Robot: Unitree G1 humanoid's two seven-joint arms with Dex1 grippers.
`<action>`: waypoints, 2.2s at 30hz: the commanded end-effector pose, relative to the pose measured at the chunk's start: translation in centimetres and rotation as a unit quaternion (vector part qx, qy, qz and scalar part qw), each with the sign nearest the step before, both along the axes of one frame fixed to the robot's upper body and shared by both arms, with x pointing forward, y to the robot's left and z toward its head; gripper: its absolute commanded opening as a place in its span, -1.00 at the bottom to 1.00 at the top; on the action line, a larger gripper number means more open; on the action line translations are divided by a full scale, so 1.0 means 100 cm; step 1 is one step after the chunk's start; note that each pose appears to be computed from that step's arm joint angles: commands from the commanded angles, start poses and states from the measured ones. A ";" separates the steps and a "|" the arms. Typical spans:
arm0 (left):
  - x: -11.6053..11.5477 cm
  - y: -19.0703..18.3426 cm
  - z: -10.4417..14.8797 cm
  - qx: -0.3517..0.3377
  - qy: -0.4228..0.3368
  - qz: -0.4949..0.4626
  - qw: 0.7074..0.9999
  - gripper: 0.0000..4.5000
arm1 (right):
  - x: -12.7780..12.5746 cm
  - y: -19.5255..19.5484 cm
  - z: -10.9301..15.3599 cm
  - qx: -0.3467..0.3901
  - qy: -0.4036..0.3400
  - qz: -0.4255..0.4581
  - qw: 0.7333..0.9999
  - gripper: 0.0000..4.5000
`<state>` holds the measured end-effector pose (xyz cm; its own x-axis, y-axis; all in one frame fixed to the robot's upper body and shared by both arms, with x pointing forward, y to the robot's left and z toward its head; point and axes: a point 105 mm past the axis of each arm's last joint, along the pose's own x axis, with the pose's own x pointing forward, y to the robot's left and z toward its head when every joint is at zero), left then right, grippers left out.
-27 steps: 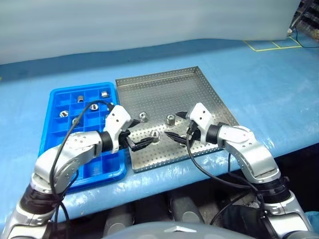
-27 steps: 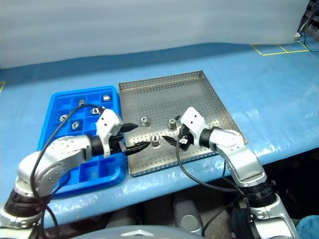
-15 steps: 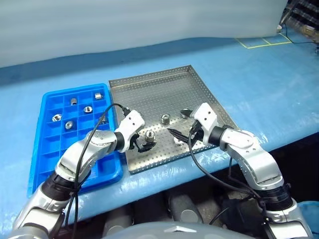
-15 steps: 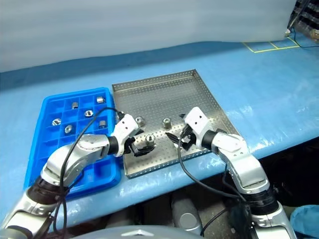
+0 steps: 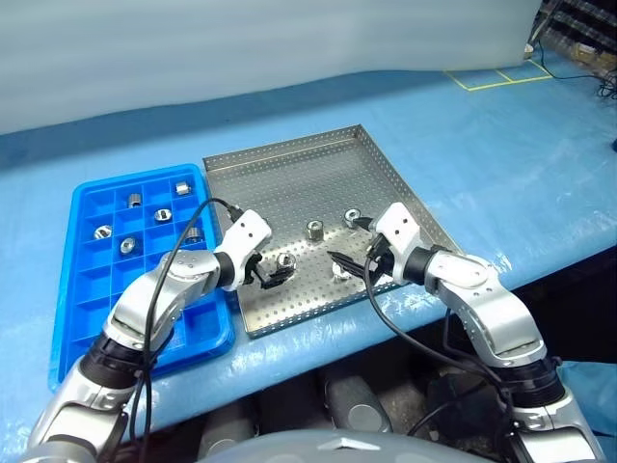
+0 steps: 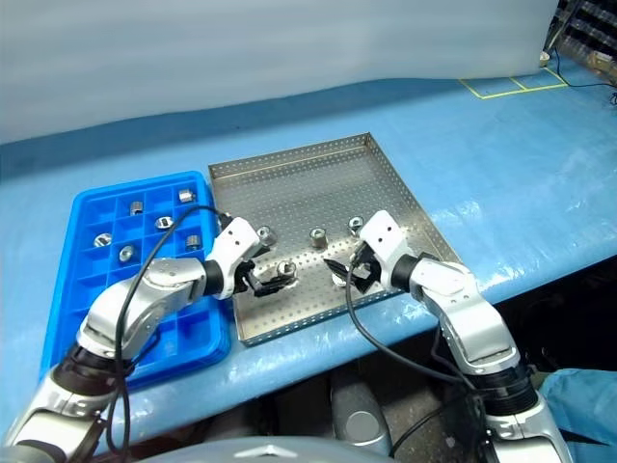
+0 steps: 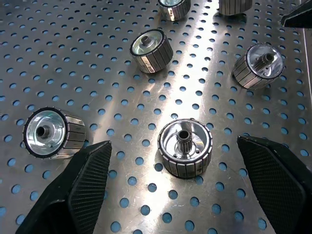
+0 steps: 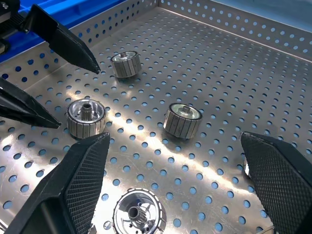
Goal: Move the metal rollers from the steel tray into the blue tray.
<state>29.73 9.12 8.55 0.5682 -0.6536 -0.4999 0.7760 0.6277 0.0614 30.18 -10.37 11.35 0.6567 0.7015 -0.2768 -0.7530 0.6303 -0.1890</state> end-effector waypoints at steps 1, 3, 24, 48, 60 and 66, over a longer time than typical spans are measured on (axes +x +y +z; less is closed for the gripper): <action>-0.001 -0.004 0.006 -0.006 -0.016 -0.010 1.000 0.99 | 0.002 0.002 0.010 0.003 -0.020 0.008 1.000 1.00; 0.001 -0.001 0.009 -0.007 -0.021 -0.005 1.000 0.99 | 0.002 0.002 0.006 0.003 -0.009 0.009 1.000 1.00; 0.002 -0.010 -0.021 0.018 0.015 -0.004 1.000 0.30 | -0.001 0.013 -0.007 -0.015 0.006 0.026 1.000 1.00; 0.002 0.009 0.027 -0.061 -0.043 0.042 0.996 -0.23 | -0.006 0.030 -0.021 -0.004 0.051 0.072 0.996 1.00; -0.026 0.159 0.073 -0.031 -0.147 0.372 0.916 -0.23 | -0.030 0.069 0.008 0.078 0.059 0.209 0.973 1.00; -0.047 0.198 0.050 -0.016 -0.128 0.502 0.855 -0.23 | -0.024 0.069 0.005 0.066 0.058 0.198 0.976 1.00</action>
<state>25.25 29.09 12.82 0.9338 0.1968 -0.2987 -0.1738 0.9795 0.1019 27.68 -3.75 10.75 0.2974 0.9206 -0.2531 -0.9504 0.3107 0.0133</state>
